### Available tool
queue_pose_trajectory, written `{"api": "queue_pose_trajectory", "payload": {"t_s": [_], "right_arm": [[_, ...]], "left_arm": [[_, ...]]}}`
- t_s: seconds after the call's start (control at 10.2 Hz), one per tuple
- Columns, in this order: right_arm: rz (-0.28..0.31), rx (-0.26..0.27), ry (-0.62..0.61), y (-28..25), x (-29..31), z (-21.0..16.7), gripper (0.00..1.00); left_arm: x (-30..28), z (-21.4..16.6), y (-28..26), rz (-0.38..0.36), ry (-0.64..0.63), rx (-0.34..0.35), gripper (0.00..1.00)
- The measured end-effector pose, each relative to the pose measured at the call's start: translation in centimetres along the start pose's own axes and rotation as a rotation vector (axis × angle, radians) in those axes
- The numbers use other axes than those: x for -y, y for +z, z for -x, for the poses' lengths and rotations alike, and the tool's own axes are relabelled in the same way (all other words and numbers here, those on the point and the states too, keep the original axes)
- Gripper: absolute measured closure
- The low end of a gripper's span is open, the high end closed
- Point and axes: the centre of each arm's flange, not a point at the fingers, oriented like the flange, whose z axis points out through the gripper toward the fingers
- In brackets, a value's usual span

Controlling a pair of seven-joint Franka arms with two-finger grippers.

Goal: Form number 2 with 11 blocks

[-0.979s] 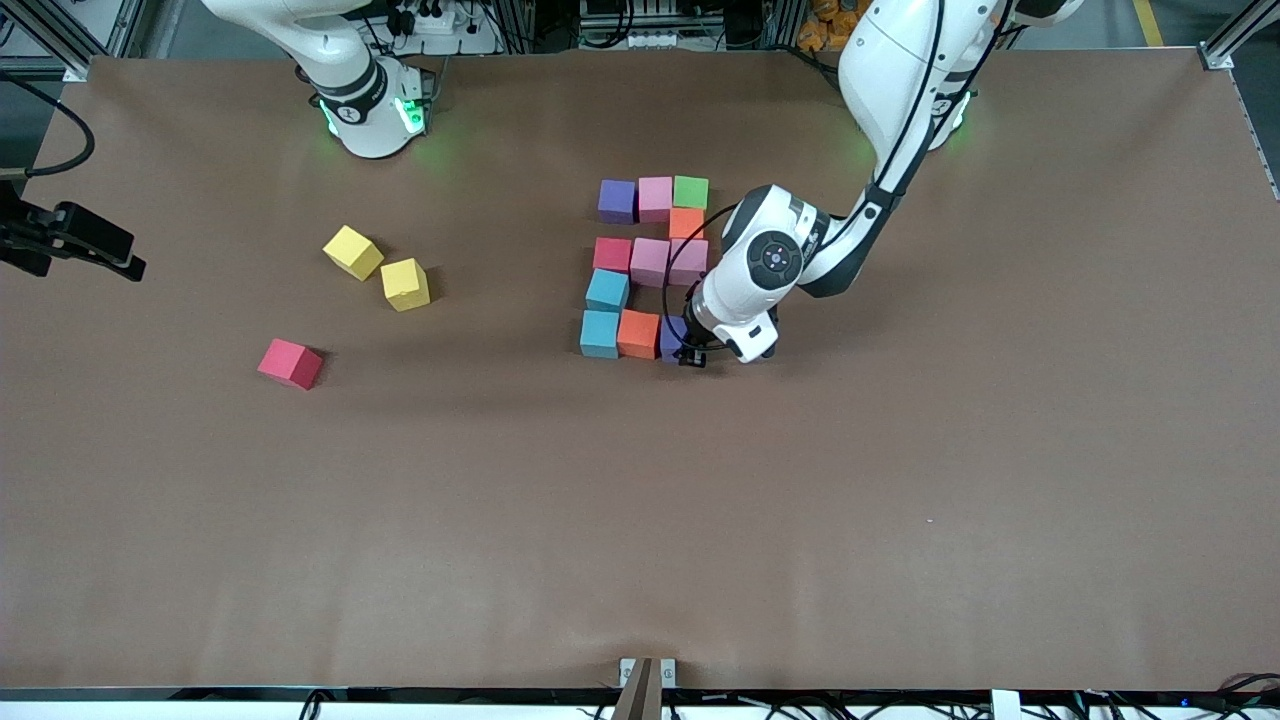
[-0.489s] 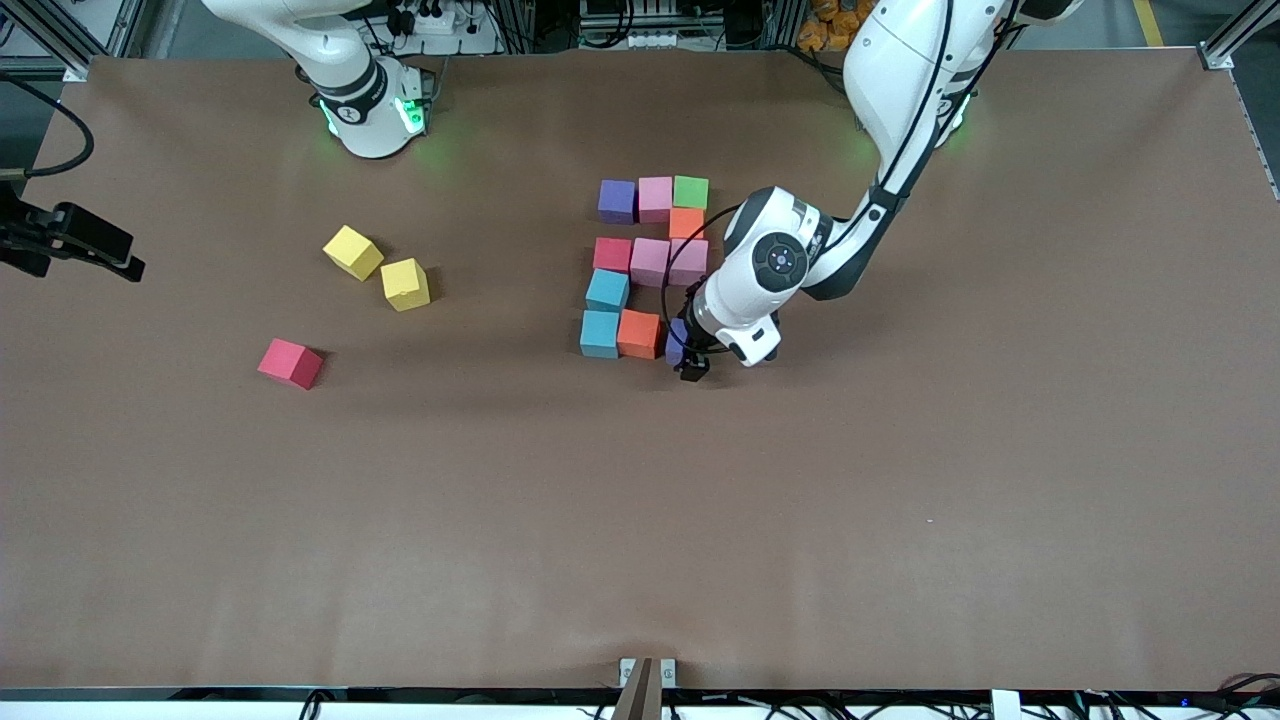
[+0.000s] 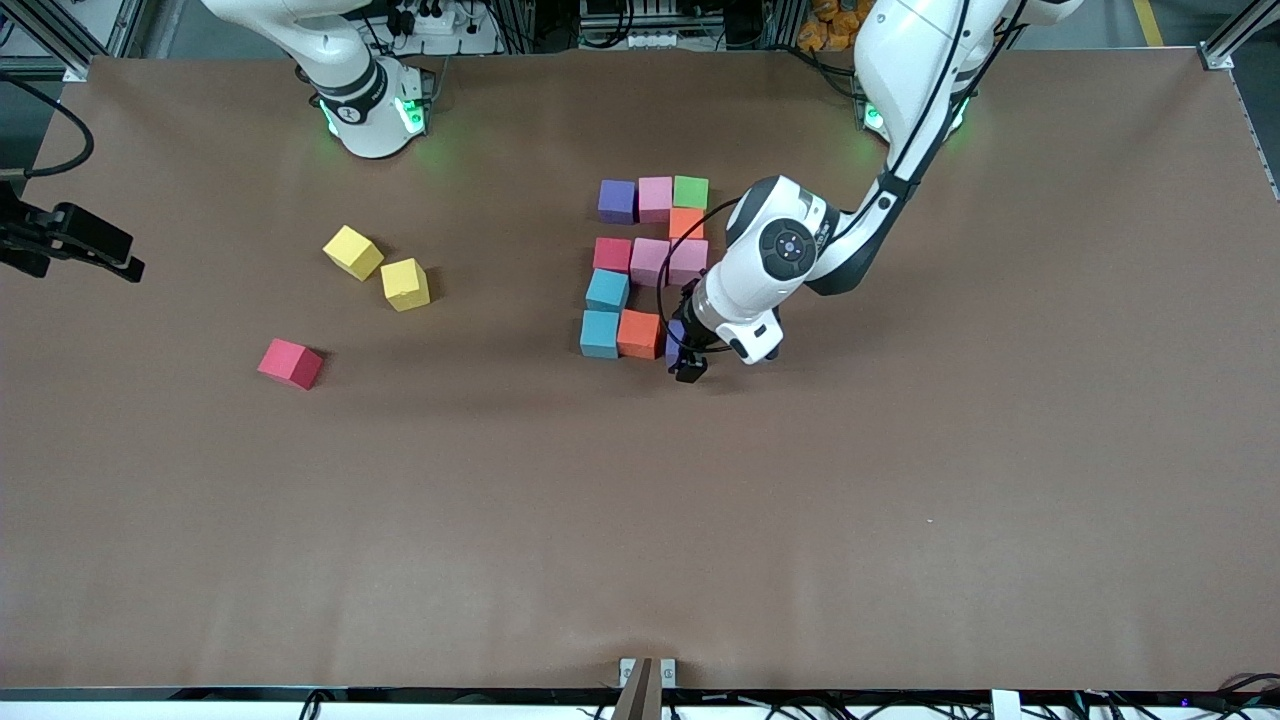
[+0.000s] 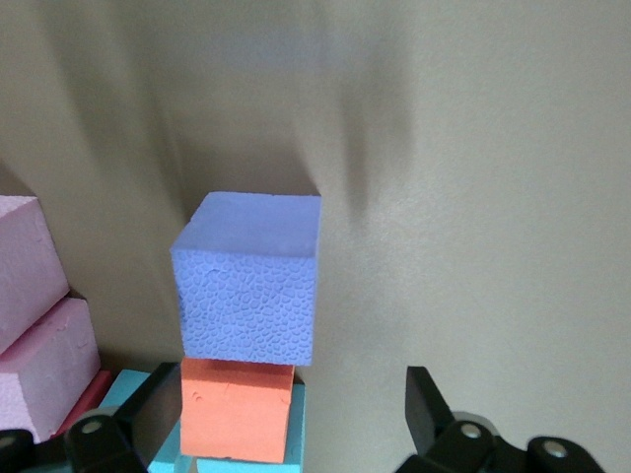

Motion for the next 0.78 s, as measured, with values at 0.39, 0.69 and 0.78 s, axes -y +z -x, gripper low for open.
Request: {"api": "queue_pose_trajectory", "payload": {"t_s": [0.39, 0.69, 0.78], "right_arm": [[0.000, -0.001, 0.001, 0.0, 0.0, 0.0, 0.00], [0.000, -0.001, 0.001, 0.0, -0.1, 0.0, 0.00], [0.000, -0.001, 0.000, 0.0, 0.0, 0.0, 0.00]], "left_arm": [[-1.8, -0.7, -5.2, -0.004, 0.038, 0.003, 0.00], [-4.6, -4.1, -13.2, -0.011, 0.202, -0.003, 0.00], [-5.4, -5.8, -15.8, -0.016, 0.307, -0.005, 0.00]]}}
